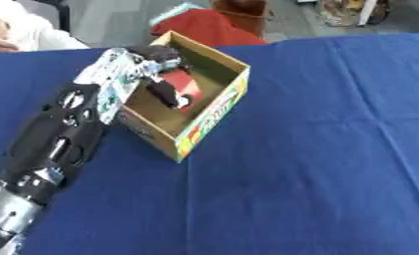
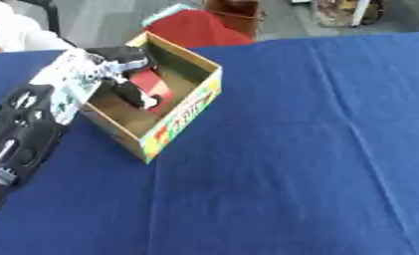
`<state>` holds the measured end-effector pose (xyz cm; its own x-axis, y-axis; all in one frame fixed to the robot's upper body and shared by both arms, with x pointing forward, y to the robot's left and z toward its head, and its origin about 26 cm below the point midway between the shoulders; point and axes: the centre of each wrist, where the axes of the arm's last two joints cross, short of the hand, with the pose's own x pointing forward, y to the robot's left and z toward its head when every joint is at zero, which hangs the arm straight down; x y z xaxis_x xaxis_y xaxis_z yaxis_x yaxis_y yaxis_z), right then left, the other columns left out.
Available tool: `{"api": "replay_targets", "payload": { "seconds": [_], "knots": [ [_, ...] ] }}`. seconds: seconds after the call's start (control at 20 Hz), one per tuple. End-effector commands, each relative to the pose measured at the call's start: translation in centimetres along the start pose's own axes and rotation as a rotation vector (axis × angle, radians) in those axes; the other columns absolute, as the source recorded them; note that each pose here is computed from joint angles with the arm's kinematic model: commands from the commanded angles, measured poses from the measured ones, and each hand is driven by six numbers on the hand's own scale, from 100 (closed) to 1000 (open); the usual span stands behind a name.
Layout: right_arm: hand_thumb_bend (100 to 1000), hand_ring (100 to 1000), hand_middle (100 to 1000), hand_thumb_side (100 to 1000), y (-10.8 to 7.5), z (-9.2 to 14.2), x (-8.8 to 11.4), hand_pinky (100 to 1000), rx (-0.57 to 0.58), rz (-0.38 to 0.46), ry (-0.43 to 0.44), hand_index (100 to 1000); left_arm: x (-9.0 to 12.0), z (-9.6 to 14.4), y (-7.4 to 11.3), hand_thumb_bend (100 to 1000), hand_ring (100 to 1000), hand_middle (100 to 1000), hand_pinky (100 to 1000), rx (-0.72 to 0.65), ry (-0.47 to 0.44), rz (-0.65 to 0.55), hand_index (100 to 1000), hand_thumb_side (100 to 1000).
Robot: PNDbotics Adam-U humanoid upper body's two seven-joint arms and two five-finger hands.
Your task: Pick up objects on the table and place them in the box.
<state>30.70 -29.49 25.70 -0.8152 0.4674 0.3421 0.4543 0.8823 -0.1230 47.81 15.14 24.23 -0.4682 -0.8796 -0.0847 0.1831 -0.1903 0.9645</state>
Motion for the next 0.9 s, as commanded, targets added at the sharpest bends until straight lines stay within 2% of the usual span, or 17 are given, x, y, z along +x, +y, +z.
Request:
{"api": "replay_targets", "payload": {
  "seconds": [0.05, 0.1, 0.15, 0.25, 0.3, 0.4, 0.5, 0.7, 0.8, 0.85, 0.9],
  "knots": [
    [100, 752, 869, 1000, -0.3, -0.6, 0.6, 686, -0.002, -0.004, -0.03, 778, -0.2, 0.5, 1.3, 538, 817, 813, 674, 0.028, 0.02, -0.033, 855, 484],
    [100, 752, 869, 1000, -0.3, -0.6, 0.6, 686, -0.002, -0.004, -0.029, 778, -0.2, 0.6, 1.4, 555, 833, 816, 694, 0.033, 0.026, -0.044, 858, 483],
    [100, 751, 869, 1000, -0.3, -0.6, 0.6, 686, -0.002, -0.004, -0.028, 778, -0.2, 0.7, 1.5, 618, 911, 833, 797, 0.039, 0.032, -0.059, 865, 483],
    [100, 751, 868, 1000, -0.3, -0.6, 0.6, 687, -0.002, -0.003, -0.027, 778, -0.3, 0.8, 1.7, 673, 938, 868, 847, 0.051, 0.046, -0.09, 874, 480],
    [100, 751, 868, 1000, -0.3, -0.6, 0.6, 687, -0.002, -0.003, -0.026, 778, -0.3, 0.9, 1.7, 676, 939, 870, 851, 0.053, 0.051, -0.103, 874, 480],
    [100, 751, 868, 1000, -0.3, -0.5, 0.6, 687, -0.002, -0.003, -0.026, 779, -0.4, 0.9, 1.8, 701, 980, 905, 913, 0.051, 0.065, -0.131, 890, 459],
    [100, 751, 868, 1000, -0.3, -0.5, 0.6, 687, -0.003, -0.003, -0.025, 779, -0.4, 1.0, 1.8, 705, 985, 907, 918, 0.049, 0.075, -0.152, 891, 457],
    [100, 752, 868, 1000, -0.3, -0.5, 0.6, 687, -0.004, -0.002, -0.022, 779, -0.4, 1.1, 1.9, 593, 932, 866, 852, 0.071, 0.065, -0.14, 877, 447],
    [100, 752, 867, 1000, -0.3, -0.4, 0.5, 688, -0.005, 0.0, -0.021, 779, -0.2, 1.5, 2.3, 507, 905, 846, 822, 0.106, 0.044, -0.107, 871, 448],
    [100, 752, 867, 1000, -0.4, -0.4, 0.5, 688, -0.005, 0.001, -0.02, 779, -0.1, 1.9, 2.6, 431, 888, 829, 806, 0.132, 0.032, -0.091, 861, 450],
    [100, 752, 867, 1000, -0.4, -0.4, 0.5, 688, -0.006, 0.002, -0.02, 779, 0.1, 2.3, 3.1, 412, 882, 823, 801, 0.163, 0.017, -0.074, 858, 450]
  ]
}}
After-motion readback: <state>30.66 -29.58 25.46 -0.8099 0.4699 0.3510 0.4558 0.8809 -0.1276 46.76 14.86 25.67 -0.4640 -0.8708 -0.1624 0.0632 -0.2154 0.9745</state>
